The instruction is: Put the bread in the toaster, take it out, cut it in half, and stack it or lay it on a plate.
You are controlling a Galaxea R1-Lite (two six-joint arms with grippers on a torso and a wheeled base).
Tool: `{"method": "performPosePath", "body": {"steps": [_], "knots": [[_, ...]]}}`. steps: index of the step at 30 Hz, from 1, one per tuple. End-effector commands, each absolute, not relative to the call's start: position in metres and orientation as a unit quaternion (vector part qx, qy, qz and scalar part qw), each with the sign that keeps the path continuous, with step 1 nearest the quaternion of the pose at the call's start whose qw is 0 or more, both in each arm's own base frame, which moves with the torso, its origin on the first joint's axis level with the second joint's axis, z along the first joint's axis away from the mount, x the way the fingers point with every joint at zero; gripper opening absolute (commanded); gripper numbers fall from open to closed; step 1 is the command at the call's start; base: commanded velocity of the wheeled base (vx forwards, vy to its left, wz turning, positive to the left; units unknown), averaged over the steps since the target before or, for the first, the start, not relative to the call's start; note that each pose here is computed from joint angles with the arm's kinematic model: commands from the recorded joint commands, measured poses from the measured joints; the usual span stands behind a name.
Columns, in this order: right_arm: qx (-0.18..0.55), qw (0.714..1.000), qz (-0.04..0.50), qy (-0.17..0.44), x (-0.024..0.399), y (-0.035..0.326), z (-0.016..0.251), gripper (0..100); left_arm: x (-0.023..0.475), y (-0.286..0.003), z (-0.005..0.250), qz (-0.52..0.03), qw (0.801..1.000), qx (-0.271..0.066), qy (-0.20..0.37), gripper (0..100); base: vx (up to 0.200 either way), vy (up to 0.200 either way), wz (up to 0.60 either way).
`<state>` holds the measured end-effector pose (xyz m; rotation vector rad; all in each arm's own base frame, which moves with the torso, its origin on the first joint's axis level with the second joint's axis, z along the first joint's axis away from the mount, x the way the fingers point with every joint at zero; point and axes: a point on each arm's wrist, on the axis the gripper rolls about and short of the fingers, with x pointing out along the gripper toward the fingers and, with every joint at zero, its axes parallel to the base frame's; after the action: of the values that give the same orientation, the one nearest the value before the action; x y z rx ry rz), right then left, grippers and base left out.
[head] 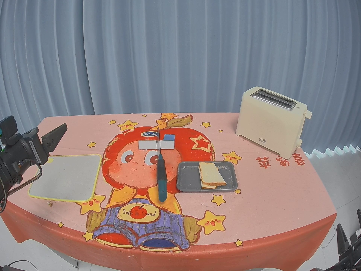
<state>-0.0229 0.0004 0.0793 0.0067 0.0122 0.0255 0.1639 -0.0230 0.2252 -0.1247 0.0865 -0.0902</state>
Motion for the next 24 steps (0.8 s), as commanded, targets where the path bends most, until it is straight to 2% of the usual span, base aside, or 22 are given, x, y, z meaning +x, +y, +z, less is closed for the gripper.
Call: {"method": "performPosePath", "body": {"steps": [1,9,14,20,24], "knots": [[0.003,1.0,0.013,0.005,-0.023,0.0,0.075,100,0.158,-0.022,0.224,-0.044,0.996,-0.063,0.041,100,0.0,0.0,0.0],[0.003,1.0,0.013,0.005,-0.023,0.0,0.075,100,0.156,-0.02,0.223,-0.036,0.997,-0.062,0.039,100,0.0,0.0,0.0],[0.004,1.0,0.013,0.005,-0.023,0.0,0.075,100,0.13,-0.016,0.219,-0.033,0.997,-0.06,0.019,100,0.0,0.0,0.0],[0.004,1.0,0.013,0.005,-0.023,0.0,0.075,100,0.081,-0.009,0.196,-0.028,0.999,-0.014,-0.008,100,0.0,0.0,0.0],[0.003,1.0,0.013,0.005,-0.023,0.0,0.075,100,0.066,-0.005,0.184,-0.007,1.0,-0.004,-0.015,100,0.0,0.0,0.0]]}}
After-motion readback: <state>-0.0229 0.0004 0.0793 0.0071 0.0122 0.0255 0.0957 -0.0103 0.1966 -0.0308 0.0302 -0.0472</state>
